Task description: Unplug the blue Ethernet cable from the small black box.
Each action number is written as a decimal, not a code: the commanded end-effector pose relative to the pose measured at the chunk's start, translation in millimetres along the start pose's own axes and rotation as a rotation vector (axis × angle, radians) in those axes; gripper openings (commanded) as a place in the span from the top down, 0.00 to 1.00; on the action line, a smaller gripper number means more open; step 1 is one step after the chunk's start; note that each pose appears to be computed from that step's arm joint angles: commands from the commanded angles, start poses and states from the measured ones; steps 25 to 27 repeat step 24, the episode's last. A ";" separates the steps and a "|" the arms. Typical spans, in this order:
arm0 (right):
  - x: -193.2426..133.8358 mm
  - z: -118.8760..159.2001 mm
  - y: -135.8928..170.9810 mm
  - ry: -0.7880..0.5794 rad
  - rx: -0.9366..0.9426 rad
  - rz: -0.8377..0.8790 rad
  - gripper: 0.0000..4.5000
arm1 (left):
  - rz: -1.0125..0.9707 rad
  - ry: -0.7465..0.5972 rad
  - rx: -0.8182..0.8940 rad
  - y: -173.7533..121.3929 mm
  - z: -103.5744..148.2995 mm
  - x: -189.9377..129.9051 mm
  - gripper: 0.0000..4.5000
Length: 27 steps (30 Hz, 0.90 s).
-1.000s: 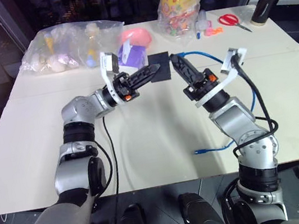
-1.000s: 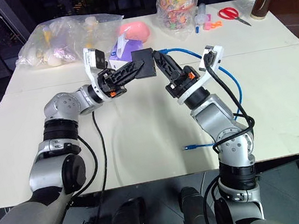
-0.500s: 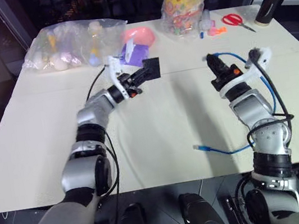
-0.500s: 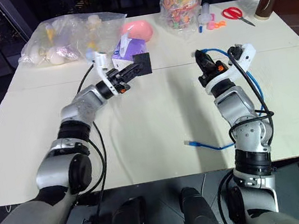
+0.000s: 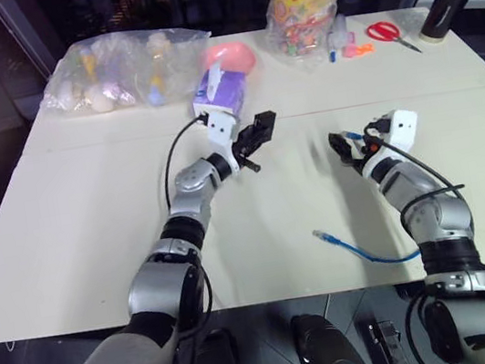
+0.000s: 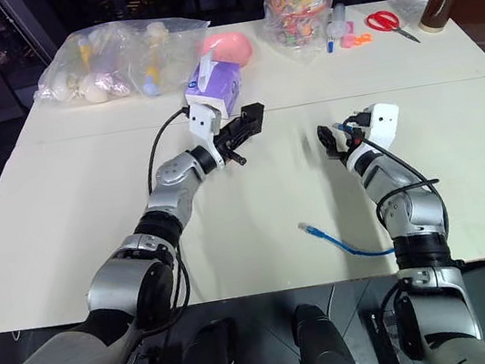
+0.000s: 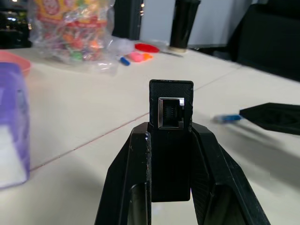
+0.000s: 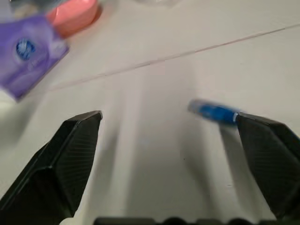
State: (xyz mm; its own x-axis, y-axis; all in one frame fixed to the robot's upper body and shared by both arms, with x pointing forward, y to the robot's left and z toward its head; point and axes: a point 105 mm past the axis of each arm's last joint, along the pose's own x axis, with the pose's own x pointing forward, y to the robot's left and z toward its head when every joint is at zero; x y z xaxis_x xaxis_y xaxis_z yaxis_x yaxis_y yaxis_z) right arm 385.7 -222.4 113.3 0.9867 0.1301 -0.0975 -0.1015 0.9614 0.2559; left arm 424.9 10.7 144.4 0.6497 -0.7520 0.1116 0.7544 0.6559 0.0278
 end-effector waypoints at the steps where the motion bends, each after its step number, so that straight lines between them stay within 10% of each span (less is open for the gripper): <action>1: -19.6 3.3 35.8 -0.024 -0.072 0.166 0.02 | 0.002 0.004 0.045 -2.0 -5.5 -3.3 0.89; 7: -36.9 12.8 49.9 -0.088 -0.048 0.192 0.02 | -0.001 0.058 0.043 -3.9 -28.8 -15.5 0.89; 16: -47.2 16.2 49.2 -0.096 -0.082 0.200 0.00 | -0.038 0.089 0.014 1.0 -31.1 -29.6 0.17; 27: -85.9 0.4 60.9 0.027 -0.247 0.348 0.00 | -0.017 0.117 0.050 26.4 3.2 -90.1 0.17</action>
